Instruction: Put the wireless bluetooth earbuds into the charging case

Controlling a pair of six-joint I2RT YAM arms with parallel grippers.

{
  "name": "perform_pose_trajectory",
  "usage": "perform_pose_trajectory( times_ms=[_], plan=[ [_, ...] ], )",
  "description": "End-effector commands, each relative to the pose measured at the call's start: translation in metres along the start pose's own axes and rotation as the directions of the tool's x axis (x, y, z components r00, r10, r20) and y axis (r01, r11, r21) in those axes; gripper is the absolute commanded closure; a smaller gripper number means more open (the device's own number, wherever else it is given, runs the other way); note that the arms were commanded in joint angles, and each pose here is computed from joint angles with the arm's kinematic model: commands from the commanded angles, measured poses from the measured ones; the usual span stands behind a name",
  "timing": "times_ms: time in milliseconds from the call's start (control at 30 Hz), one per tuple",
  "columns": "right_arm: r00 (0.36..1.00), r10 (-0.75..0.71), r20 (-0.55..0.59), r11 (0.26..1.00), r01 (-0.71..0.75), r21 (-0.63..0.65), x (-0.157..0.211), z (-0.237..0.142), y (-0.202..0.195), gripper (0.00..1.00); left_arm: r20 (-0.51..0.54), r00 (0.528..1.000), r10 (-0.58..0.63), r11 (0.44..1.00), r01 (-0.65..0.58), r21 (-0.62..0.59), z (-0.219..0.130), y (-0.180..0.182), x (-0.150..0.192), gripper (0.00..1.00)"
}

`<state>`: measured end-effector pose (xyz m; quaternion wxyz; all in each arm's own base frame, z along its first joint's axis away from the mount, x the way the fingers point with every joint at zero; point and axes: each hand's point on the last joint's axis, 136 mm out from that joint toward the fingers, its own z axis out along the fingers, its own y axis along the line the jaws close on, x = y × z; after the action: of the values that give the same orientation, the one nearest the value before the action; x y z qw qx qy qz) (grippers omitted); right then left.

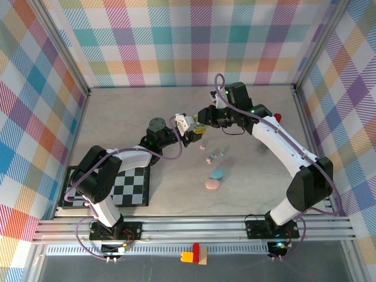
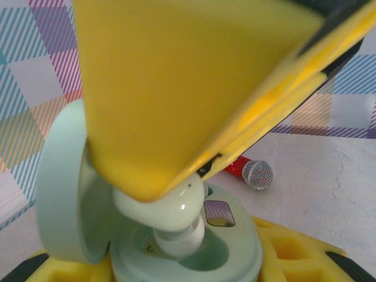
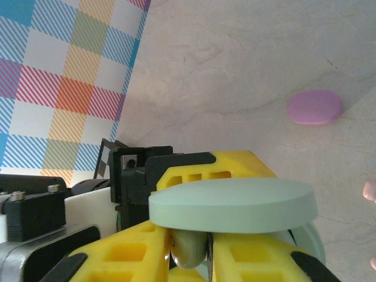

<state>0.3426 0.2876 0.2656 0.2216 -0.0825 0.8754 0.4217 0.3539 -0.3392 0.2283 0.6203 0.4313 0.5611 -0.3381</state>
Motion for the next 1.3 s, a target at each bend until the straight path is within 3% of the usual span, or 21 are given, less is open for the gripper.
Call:
perform_pose_trajectory(
  times_ms=[0,300,567,1100,1267],
  plan=[
    [1.0,-0.009,-0.004,1.0,0.009,-0.013,0.0,0.006,0.003,0.78,0.043,0.999,0.034,0.999,-0.034,0.013,0.005,-0.002,-0.017,0.71],
    [1.0,0.01,-0.015,1.0,-0.01,0.007,0.005,0.009,-0.005,0.78,0.054,0.999,-0.007,1.0,0.008,-0.02,0.009,0.007,-0.021,0.71],
    [1.0,0.003,0.003,0.999,-0.004,0.051,0.004,0.001,-0.01,0.7,0.052,0.999,-0.013,1.0,0.015,-0.028,0.009,0.009,-0.022,0.71],
    [0.98,-0.148,0.136,0.989,0.148,0.011,-0.02,-0.051,0.033,0.62,0.065,0.998,-0.01,1.0,0.01,-0.007,-0.005,0.002,-0.018,0.7],
    [0.977,-0.171,0.129,0.985,0.17,0.018,-0.034,-0.046,0.037,0.65,0.024,0.999,0.022,1.0,-0.022,0.004,-0.009,-0.002,-0.014,0.7]
  ],
)
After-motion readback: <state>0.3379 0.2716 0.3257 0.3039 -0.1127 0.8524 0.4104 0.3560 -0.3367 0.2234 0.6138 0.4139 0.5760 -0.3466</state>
